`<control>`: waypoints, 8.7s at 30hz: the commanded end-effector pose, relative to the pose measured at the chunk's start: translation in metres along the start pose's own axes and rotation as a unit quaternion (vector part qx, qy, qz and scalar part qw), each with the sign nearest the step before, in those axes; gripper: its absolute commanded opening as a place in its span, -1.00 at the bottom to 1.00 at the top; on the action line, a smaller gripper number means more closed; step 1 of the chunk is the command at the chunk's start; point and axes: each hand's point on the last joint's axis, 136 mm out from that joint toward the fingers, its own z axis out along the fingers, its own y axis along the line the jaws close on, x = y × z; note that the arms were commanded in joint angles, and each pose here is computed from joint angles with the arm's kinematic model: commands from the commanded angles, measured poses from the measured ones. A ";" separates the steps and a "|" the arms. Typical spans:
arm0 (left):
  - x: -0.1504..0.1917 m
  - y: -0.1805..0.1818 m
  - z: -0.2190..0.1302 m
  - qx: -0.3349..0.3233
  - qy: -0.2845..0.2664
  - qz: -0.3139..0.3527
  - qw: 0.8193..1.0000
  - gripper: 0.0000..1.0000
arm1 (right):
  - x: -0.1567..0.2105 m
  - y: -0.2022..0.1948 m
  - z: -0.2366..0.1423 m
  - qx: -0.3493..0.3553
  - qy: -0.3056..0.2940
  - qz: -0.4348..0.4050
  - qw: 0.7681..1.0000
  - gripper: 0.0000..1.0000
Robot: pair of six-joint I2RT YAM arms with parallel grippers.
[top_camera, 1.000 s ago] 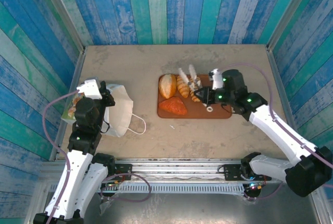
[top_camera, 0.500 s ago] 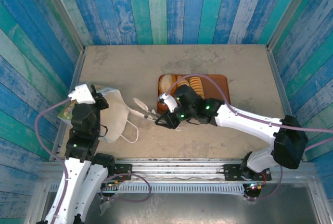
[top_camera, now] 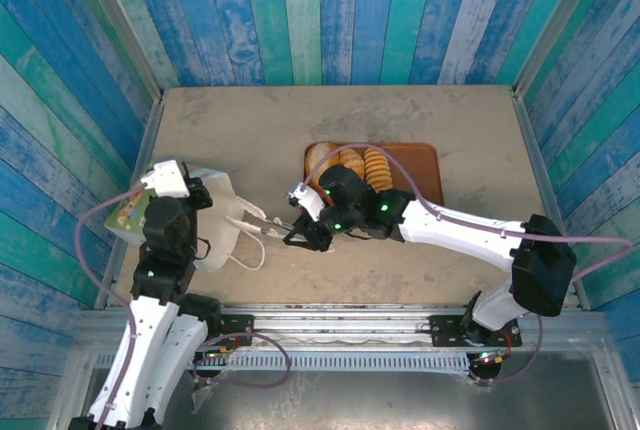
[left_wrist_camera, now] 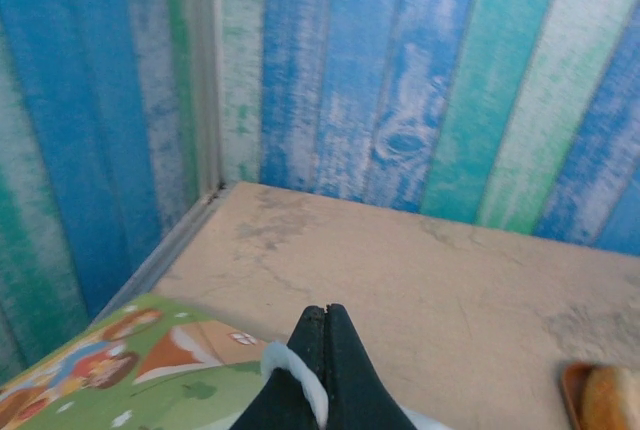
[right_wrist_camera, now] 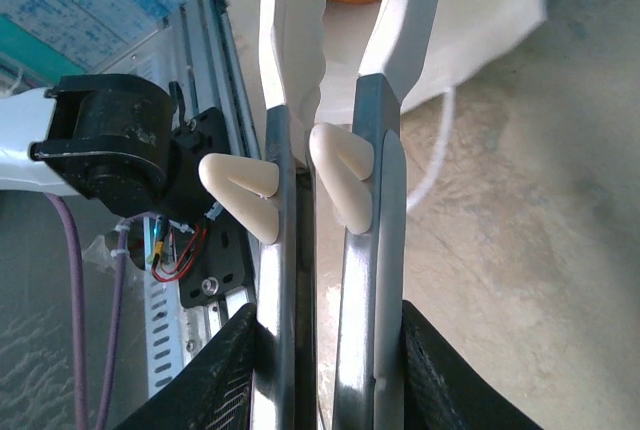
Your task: Take the fake bread out of the paper bag
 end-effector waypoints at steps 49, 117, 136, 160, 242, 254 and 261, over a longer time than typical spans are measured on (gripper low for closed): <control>0.026 -0.098 -0.012 0.248 0.076 0.158 0.953 -1.00 | 0.016 -0.054 0.102 0.041 0.002 0.103 0.994 -0.28; 0.014 -0.118 -0.004 0.281 0.104 0.136 0.944 -1.00 | 0.051 -0.104 0.106 0.338 0.100 -0.059 0.934 0.44; 0.042 -0.123 0.000 0.291 0.137 0.111 0.940 -1.00 | 0.063 -0.135 0.134 0.425 0.148 -0.030 0.892 0.45; 0.047 -0.116 0.007 0.263 0.140 0.097 0.950 -1.00 | 0.053 -0.057 0.125 0.191 0.134 0.061 0.970 0.01; 0.041 -0.097 0.005 0.218 0.112 0.084 0.966 -1.00 | 0.029 -0.029 0.074 0.167 0.090 0.081 0.978 -0.03; 0.041 -0.087 0.005 0.194 0.109 0.102 0.970 -1.00 | -0.001 -0.035 0.088 0.139 -0.001 0.122 0.983 -0.13; 0.036 -0.061 -0.004 0.142 0.081 0.124 0.979 -1.00 | -0.005 -0.039 0.100 0.132 -0.032 0.145 0.980 -0.14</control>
